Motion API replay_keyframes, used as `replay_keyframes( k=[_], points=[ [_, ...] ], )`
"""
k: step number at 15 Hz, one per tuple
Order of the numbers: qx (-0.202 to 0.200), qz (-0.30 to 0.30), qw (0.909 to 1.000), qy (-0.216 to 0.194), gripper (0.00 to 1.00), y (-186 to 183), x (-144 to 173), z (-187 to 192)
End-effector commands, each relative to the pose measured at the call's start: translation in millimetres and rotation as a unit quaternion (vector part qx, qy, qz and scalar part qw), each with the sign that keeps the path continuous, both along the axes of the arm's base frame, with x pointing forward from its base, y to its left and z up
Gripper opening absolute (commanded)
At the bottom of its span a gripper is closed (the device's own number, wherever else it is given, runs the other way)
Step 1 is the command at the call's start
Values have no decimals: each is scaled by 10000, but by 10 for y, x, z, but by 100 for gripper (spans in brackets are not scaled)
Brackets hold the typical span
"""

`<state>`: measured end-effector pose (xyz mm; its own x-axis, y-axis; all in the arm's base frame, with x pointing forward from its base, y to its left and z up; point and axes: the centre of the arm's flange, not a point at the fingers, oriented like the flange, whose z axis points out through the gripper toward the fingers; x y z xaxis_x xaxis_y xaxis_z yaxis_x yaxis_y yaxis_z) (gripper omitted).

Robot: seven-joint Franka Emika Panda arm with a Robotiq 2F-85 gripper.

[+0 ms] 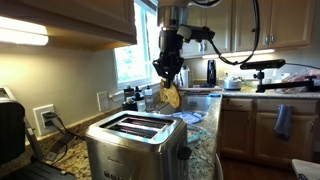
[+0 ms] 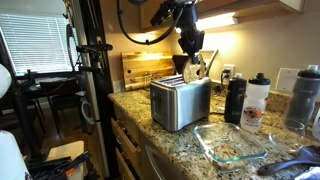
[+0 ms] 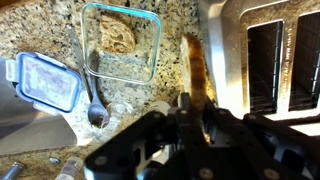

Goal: Pick up one slice of bread from the glass bowl and put it in the toaster.

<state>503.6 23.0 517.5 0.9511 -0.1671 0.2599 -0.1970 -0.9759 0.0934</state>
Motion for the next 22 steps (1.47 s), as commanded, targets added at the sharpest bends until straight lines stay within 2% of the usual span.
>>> replay_keyframes(
  k=[1,9,15,18,22],
  points=[
    [-102,150,9998,-96,7,154,-198,174],
    [-176,730,9970,-190,7,669,-104,299],
    [-111,1001,9948,-170,7,881,3,295],
    [-30,1082,9941,-95,7,913,73,232],
    [282,1262,9916,45,7,982,140,154]
  ],
)
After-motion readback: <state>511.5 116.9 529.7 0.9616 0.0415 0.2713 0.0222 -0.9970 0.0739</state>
